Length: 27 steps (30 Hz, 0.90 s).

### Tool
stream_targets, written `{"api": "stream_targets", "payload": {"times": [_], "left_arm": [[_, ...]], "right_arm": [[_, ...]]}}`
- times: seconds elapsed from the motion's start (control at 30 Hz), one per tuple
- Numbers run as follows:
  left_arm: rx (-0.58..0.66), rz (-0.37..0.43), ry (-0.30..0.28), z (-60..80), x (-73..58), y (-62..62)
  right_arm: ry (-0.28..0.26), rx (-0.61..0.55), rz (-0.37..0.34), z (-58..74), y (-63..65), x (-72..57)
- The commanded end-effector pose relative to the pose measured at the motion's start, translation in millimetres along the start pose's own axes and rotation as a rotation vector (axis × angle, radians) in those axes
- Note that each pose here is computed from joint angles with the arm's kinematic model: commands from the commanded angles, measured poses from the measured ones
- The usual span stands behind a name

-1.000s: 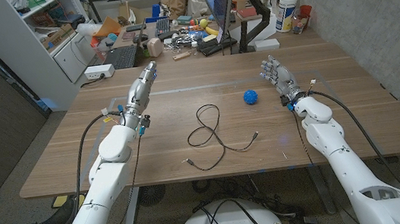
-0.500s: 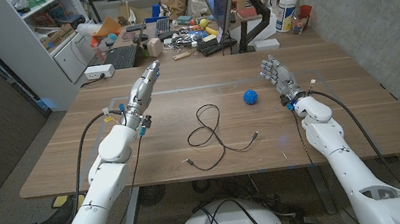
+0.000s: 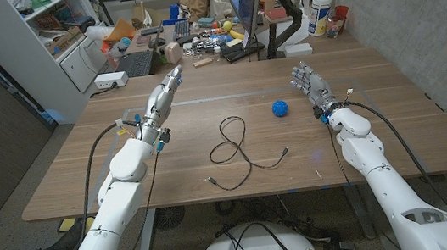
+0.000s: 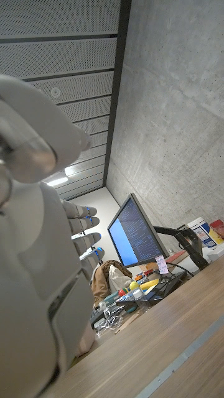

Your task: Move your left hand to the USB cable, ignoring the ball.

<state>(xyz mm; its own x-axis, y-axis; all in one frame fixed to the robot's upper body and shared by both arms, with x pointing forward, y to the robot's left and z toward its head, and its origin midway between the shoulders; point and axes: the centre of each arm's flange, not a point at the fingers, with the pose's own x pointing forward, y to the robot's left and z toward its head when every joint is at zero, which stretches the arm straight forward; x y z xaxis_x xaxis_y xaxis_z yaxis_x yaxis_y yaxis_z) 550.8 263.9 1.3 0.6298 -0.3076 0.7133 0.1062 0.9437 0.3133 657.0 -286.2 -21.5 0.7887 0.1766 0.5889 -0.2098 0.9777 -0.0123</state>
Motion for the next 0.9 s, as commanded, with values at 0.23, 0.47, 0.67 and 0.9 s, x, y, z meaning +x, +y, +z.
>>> {"api": "stream_targets", "payload": {"times": [0.23,0.47,0.67,0.9], "left_arm": [[0.051,-0.035,-0.025,10.3,-1.5,-11.0],[0.121,-0.048,-0.022,14.1,-1.7,-17.0],[0.158,-0.067,-0.018,15.8,-1.5,-22.5],[0.182,-0.086,-0.014,16.4,-2.8,-27.8]], "right_arm": [[-0.001,0.008,-0.006,-2.2,0.3,-1.1],[-0.002,0.009,-0.006,-2.9,0.4,-0.9],[-0.004,0.01,-0.008,-3.1,-0.1,-0.4],[-0.007,0.01,-0.009,-2.6,0.1,-0.2]]}}
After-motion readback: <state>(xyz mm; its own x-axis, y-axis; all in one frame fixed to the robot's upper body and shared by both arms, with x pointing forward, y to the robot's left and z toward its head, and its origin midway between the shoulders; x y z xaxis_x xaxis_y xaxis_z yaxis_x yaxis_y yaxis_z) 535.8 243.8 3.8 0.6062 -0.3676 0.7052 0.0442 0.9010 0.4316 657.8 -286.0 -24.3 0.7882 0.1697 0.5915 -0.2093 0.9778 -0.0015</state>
